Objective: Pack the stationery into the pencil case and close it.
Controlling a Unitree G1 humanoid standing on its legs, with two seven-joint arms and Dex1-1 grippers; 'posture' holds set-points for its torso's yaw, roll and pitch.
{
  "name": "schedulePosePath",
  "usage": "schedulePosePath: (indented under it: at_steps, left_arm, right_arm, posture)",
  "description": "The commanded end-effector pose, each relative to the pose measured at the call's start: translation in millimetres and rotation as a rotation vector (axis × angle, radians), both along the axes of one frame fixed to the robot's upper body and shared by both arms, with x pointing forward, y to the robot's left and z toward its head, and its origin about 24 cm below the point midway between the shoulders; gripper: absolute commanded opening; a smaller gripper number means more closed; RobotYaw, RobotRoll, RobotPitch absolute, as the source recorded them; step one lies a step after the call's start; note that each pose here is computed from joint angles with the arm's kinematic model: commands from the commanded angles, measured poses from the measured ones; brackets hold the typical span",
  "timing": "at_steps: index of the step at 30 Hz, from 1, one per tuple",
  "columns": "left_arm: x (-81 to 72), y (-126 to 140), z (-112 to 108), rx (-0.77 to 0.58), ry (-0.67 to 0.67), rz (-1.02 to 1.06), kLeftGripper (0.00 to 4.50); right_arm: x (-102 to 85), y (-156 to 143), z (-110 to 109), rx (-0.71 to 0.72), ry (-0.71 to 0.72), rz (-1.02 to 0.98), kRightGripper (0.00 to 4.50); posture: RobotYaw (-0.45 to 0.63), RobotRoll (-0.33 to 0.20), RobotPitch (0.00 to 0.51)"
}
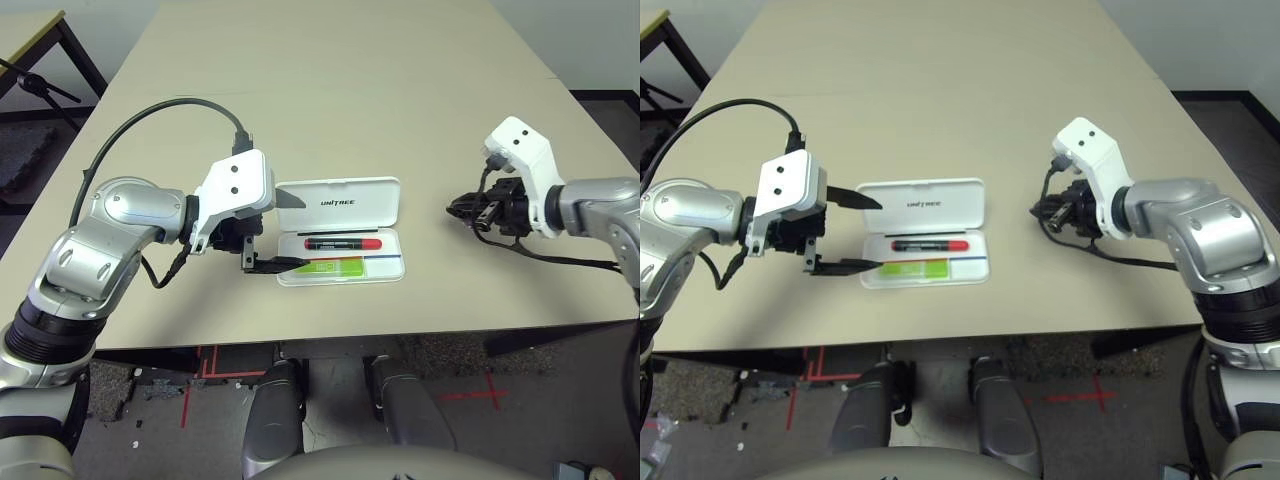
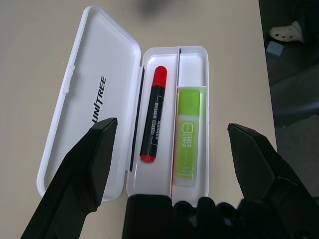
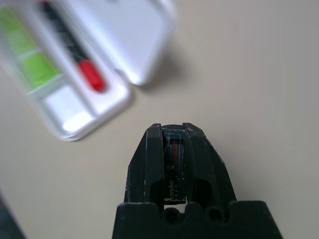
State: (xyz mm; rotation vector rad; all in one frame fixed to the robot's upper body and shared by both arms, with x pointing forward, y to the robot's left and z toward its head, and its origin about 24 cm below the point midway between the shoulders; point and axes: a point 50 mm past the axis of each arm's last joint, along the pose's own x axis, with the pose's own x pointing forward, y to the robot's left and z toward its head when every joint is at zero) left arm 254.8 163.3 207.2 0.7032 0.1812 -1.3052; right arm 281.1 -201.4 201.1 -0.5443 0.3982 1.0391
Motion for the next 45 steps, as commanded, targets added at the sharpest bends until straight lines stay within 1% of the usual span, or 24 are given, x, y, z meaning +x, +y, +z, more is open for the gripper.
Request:
schedulePosePath:
  at_steps: [1, 2, 4, 9, 16, 25, 28, 42, 43, 44, 45]
  left_arm:
    - [1.0, 1, -4, 0.029, 0.011, 0.015, 4.5]
    - [1.2, 1, -5, 0.031, 0.011, 0.018, 4.5]
    - [1.2, 1, -6, 0.035, 0.01, 0.021, 4.5]
    - [0.7, 1, -6, 0.039, 0.011, 0.024, 4.5]
    - [0.5, 1, -9, 0.048, 0.014, 0.029, 4.5]
    - [-1.1, -1, -13, 0.048, 0.017, 0.033, 4.5]
    - [-1.4, -1, -13, 0.048, 0.017, 0.037, 4.5]
    - [-2.0, -2, -15, 0.051, 0.019, 0.036, 4.5]
    - [-1.8, -2, -15, 0.052, 0.02, 0.036, 4.5]
    - [-1.6, -2, -15, 0.052, 0.02, 0.037, 4.5]
    - [-1.4, -2, -15, 0.054, 0.02, 0.038, 4.5]
  right_arm:
    - [-14.7, 16, -1, -0.009, 0.049, 0.248, 0.28]
    - [-18.7, 20, -1, -0.011, 0.063, 0.303, 0.28]
    - [-21.0, 27, -2, -0.031, 0.068, 0.368, 0.28]
    - [-16.7, 33, -10, -0.074, 0.063, 0.427, 0.28]
    - [-9.4, 58, -23, -0.097, 0.034, 0.519, 0.28]
    - [2.3, 69, -41, -0.132, 0.015, 0.553, 0.28]
    - [3.4, 72, -46, -0.13, 0.011, 0.555, 0.28]
    - [4.2, 77, -53, -0.121, 0.006, 0.551, 0.28]
    - [4.3, 77, -53, -0.122, 0.005, 0.551, 1.03]
    - [4.4, 77, -53, -0.121, 0.005, 0.552, 1.4]
    - [4.7, 77, -53, -0.12, 0.004, 0.552, 1.67]
  posture:
    - [-0.03, 0.0, 0.152]
    - [-0.03, 0.0, 0.152]
    - [-0.03, 0.0, 0.153]
    - [-0.02, 0.0, 0.157]
    - [-0.01, 0.0, 0.159]
    - [0.0, 0.0, 0.16]
    - [0.0, 0.0, 0.16]
    - [0.0, 0.0, 0.159]
    - [0.0, 0.0, 0.159]
    - [0.0, 0.0, 0.157]
    - [0.0, 0.0, 0.157]
